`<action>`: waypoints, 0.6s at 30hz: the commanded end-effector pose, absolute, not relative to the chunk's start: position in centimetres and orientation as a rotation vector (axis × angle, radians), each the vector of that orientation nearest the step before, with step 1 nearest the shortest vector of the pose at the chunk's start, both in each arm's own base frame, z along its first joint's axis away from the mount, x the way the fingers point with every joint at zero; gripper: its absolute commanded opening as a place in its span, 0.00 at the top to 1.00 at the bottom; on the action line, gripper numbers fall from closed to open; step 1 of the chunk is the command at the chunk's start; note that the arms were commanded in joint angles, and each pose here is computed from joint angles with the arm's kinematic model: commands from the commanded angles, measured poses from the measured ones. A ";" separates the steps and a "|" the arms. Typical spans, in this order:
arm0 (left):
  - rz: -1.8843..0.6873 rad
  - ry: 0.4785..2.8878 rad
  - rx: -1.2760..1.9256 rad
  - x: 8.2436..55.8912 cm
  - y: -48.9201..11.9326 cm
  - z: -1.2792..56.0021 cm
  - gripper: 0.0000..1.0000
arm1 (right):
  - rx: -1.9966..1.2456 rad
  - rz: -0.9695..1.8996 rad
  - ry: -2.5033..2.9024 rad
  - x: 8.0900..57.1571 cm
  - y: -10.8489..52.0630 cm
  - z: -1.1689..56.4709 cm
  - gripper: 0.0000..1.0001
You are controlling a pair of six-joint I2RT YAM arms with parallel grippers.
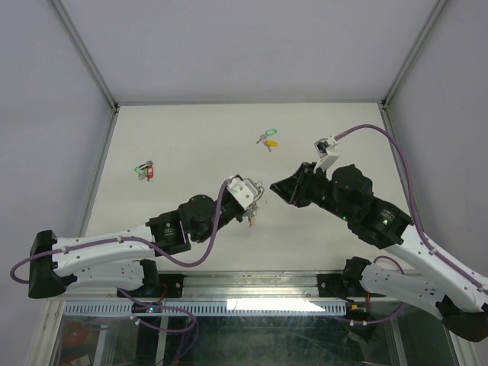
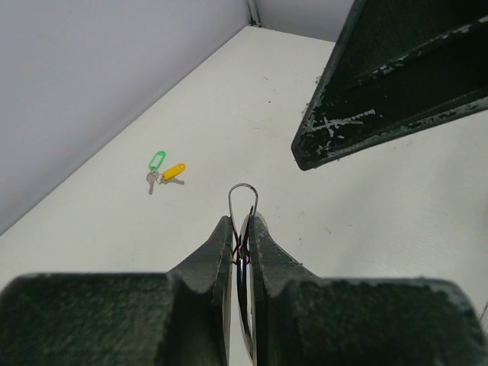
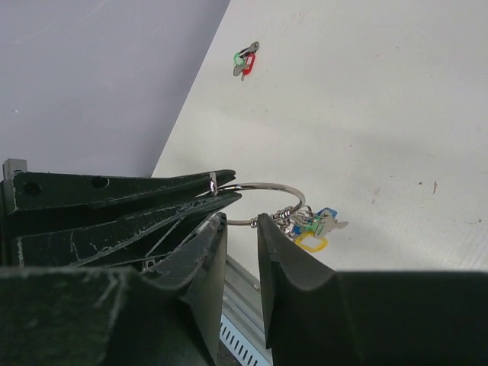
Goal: Put the keys on the keyring
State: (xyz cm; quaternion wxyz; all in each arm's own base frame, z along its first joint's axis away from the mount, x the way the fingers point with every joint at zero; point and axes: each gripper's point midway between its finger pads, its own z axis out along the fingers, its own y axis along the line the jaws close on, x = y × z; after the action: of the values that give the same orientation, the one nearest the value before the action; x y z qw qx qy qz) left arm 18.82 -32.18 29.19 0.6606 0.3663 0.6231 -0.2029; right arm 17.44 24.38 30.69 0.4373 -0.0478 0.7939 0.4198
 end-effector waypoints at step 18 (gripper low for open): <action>-0.472 1.444 0.763 19.4 -32.8 31.7 1.00 | -0.096 1.121 1.879 17.7 25.1 32.9 0.77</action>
State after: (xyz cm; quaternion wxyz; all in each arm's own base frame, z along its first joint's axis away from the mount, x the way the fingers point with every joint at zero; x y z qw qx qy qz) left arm 19.33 -32.65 28.80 0.6394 0.3579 0.6532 -0.1906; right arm 17.59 24.73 30.83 0.4400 -0.0453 0.7876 0.4290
